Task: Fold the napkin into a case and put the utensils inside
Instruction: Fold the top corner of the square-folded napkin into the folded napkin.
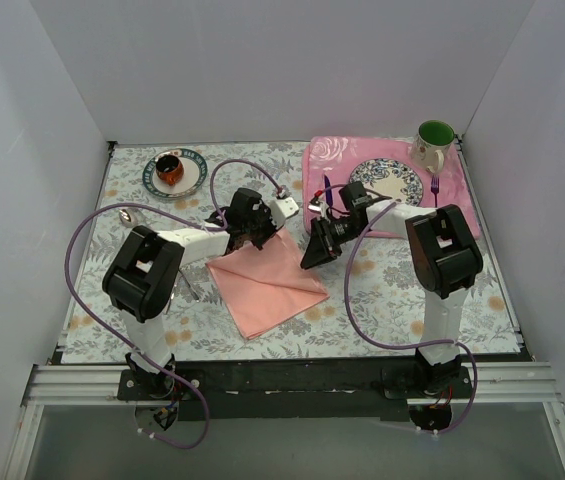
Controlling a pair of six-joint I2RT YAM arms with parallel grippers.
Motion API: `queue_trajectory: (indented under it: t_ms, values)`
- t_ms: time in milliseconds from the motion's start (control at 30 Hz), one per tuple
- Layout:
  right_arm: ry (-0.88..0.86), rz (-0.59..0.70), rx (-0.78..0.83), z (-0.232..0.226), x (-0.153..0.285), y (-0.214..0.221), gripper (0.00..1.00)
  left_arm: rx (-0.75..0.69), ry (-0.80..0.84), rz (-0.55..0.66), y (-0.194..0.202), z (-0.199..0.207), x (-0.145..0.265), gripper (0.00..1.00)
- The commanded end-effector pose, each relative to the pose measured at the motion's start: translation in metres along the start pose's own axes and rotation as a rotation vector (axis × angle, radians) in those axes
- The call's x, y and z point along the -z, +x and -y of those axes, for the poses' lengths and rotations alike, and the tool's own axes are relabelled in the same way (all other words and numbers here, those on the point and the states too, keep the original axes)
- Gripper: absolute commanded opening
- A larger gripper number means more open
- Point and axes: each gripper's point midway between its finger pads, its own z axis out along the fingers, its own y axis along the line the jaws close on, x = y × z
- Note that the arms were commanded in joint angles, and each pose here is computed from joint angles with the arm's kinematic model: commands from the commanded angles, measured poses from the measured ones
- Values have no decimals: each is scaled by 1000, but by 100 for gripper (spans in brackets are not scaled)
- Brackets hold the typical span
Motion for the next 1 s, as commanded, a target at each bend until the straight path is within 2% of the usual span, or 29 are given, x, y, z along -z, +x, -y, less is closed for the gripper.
queue_trajectory:
  t_ms: [0,433,967]
  values:
    - [-42,-2,33,-16,-3,3,36,-8,-14,43,-18,-9,-1,0]
    - [-42,-34,31,-16,-21,6,36,-7,11,46,-19,-6,-3,0]
    - [8,-64,-6,6,-34,13,35,25,13,23,-15,-5,-8,0]
